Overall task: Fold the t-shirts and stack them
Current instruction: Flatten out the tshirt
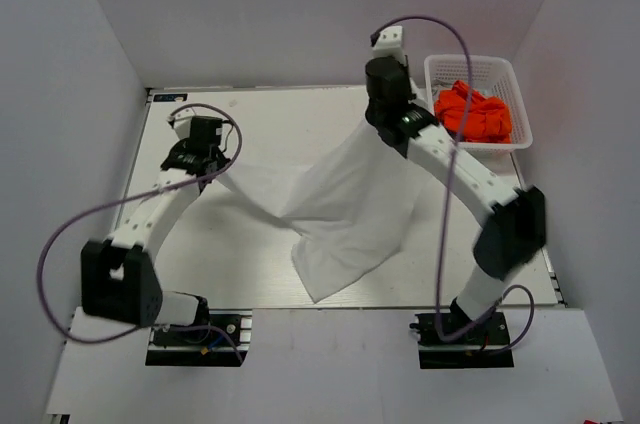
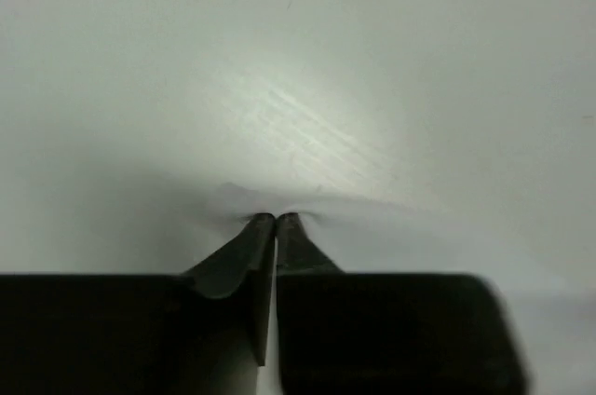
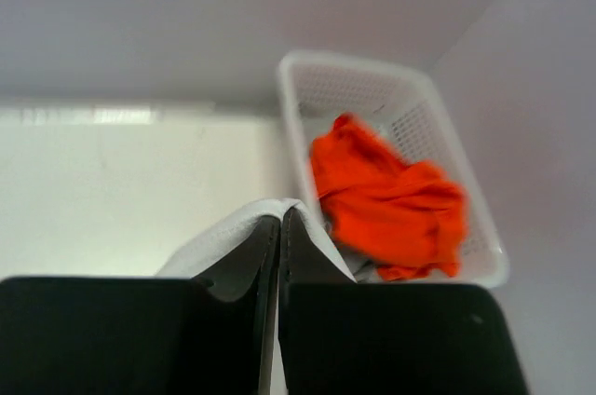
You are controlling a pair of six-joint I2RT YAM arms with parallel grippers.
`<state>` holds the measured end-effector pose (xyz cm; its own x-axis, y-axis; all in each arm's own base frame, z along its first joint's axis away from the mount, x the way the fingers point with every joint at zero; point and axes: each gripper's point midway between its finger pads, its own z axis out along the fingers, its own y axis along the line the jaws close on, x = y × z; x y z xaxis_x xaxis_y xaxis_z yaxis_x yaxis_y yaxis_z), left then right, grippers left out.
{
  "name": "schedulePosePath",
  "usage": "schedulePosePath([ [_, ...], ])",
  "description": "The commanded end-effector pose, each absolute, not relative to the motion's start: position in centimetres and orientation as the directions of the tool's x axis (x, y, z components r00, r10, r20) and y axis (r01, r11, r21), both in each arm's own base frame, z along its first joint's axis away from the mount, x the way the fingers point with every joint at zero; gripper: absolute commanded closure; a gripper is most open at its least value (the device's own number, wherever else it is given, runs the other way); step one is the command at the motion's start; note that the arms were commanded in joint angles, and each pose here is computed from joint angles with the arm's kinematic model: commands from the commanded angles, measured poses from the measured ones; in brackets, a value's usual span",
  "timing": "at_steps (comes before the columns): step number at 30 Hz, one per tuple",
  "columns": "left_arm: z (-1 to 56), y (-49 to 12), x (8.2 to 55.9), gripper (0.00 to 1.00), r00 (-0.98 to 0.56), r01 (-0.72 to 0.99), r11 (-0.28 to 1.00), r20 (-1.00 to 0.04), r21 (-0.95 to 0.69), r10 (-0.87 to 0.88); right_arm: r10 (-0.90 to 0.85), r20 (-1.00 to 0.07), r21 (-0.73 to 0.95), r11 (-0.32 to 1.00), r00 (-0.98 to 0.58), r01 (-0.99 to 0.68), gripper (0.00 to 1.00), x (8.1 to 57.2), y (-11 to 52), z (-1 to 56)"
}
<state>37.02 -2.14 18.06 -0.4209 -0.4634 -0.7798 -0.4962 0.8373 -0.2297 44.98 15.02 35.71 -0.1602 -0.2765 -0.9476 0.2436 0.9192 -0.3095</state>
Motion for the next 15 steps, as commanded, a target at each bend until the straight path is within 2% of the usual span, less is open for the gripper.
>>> schedulePosePath([
  [1, 15.0, -1.3, 37.3, 0.78, -0.479, -0.57, 0.801, -0.719, -0.182, -0.504, -0.214, -0.933, -0.257, 0.959, -0.29, 0.119, 1.0, 50.1, 16.8, 30.4],
  [2, 15.1, -1.4, 37.8, 0.56, -0.487, -0.579, 0.796, -0.709, -0.175, -0.51, -0.205, -0.929, -0.237, 0.969, -0.309, 0.07, 1.0, 51.1, 17.8, 29.4],
  [3, 13.9, -0.6, 37.8, 0.43, -0.5, -0.612, 0.78, -0.699, -0.131, -0.511, -0.248, -0.89, -0.281, 0.959, -0.382, 0.033, 1.0, 52.1, 18.4, 26.0],
  [4, 13.7, -0.5, 37.5, 0.31, -0.51, -0.614, 0.78, -0.693, -0.121, -0.509, -0.251, -0.883, -0.283, 0.959, -0.396, 0.023, 0.94, 53.1, 19.1, 25.9],
  [5, 14.1, 0.0, 37.7, 0.23, -0.495, -0.626, 0.77, -0.701, -0.123, -0.513, -0.252, -0.876, -0.284, 0.959, -0.41, 0.018, 0.79, 53.2, 19.4, 25.4],
  [6, 13.7, 0.4, 37.5, 0.13, -0.497, -0.634, 0.765, -0.697, -0.115, -0.517, -0.273, -0.853, -0.301, 0.954, -0.445, -0.007, 0.44, 53.4, 20.1, 23.6],
  [7, 14.2, 0.1, 37.8, 0.02, -0.478, -0.623, 0.768, -0.705, -0.148, -0.524, -0.274, -0.849, -0.289, 0.957, -0.451, -0.037, 0.31, 53.3, 20.5, 23.4],
  [9, 13.7, 0.2, 37.2, 0.0, -0.484, -0.622, 0.768, -0.695, -0.156, -0.533, -0.218, -0.854, -0.226, 0.973, -0.473, -0.04, 0.11, 52.2, 20.6, 23.1],
  [11, 13.4, 0.0, 37.1, 0.0, -0.489, -0.609, 0.776, -0.693, -0.164, -0.53, -0.213, -0.808, -0.189, 0.977, -0.549, -0.101, 0.1, 50.1, 21.1, 20.0],
  [12, 13.4, 0.0, 37.1, 0.0, -0.49, -0.608, 0.775, -0.686, -0.173, -0.538, -0.169, -0.829, -0.136, 0.985, -0.533, -0.102, 0.1, 48.9, 21.1, 22.0],
  [13, 13.4, -0.1, 37.1, 0.0, -0.497, -0.59, 0.788, -0.691, -0.174, -0.525, -0.162, -0.793, -0.067, 0.981, -0.588, -0.18, 0.1, 47.0, 22.5, 19.6],
  [14, 13.3, -0.5, 37.4, 0.0, -0.502, -0.571, 0.799, -0.688, -0.191, -0.524, -0.151, -0.782, -0.028, 0.978, -0.605, -0.208, 0.1, 44.7, 22.3, 19.6],
  [15, 13.5, -0.8, 37.7, 0.0, -0.505, -0.554, 0.807, -0.689, -0.203, -0.52, -0.134, -0.759, 0.078, 0.953, -0.638, -0.293, 0.1, 42.9, 24.3, 18.7],
])
